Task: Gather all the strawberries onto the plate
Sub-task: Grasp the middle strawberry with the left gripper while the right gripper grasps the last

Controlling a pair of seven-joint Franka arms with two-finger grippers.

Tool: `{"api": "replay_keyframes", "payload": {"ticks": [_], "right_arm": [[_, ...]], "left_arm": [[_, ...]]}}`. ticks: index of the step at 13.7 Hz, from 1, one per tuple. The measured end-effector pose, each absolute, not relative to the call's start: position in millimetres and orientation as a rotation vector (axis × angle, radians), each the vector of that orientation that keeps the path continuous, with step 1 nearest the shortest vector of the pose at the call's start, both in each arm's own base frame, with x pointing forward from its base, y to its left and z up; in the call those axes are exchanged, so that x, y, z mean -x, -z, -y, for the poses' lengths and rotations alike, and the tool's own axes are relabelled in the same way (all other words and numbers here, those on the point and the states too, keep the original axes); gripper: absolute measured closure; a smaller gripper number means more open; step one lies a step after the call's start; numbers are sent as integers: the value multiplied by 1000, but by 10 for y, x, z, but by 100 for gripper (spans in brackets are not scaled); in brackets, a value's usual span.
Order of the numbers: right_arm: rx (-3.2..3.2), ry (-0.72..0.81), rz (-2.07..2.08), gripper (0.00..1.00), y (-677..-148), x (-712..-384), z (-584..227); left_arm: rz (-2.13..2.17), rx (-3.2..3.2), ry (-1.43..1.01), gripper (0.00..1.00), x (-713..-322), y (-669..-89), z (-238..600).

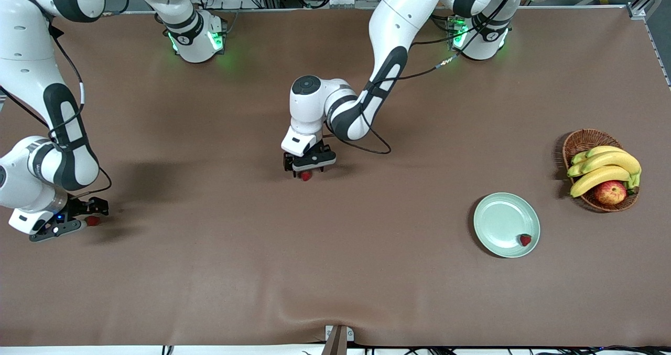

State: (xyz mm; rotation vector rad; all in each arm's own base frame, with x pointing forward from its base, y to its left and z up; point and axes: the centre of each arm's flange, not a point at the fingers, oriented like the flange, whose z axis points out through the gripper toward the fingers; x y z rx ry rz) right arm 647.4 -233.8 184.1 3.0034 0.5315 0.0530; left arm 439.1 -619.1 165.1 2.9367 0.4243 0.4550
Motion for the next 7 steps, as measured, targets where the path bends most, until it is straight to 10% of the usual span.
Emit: {"api": "replay_keyframes", "payload": {"ticks": [5,7], "right_arm": [[-3005,-58,-549,35,-1809,-6504,2289],[-3001,-65,-563,44,-1820,-6531,2264]], "left_arm": [[-421,-2943,-462,66,-4398,-1639,6181],[-421,-2937,-465,65,-4408,-1653,6185]]}}
